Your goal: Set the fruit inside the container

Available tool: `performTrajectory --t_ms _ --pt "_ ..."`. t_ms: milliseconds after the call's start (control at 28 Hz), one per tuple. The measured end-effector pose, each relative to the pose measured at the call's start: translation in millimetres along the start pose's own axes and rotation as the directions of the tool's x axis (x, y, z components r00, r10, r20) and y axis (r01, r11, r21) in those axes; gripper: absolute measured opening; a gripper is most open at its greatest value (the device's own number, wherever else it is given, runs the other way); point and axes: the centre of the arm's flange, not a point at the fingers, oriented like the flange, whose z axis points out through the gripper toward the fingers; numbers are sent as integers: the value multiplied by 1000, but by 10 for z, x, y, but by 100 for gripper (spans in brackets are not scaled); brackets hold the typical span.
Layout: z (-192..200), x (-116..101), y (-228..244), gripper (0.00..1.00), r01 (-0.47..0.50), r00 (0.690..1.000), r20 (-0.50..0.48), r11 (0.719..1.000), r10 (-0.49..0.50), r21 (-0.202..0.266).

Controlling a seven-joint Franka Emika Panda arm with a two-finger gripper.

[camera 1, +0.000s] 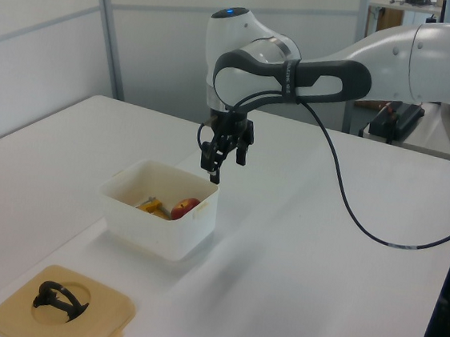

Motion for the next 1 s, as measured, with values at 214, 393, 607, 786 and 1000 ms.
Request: performTrajectory --t_ms 214,393,607,786,1000 --pt "3 -7 -30 100 5 1000 5 1000 -5 1" --pt "5 -9 -41 100 6 1000 7 1000 -6 1" --pt "5 -9 -41 100 7 1000 7 1000 -7 1" --pt "5 -9 -40 100 7 1000 7 1000 -7 0" --pt "5 -9 -39 100 7 1000 7 1000 -7 0"
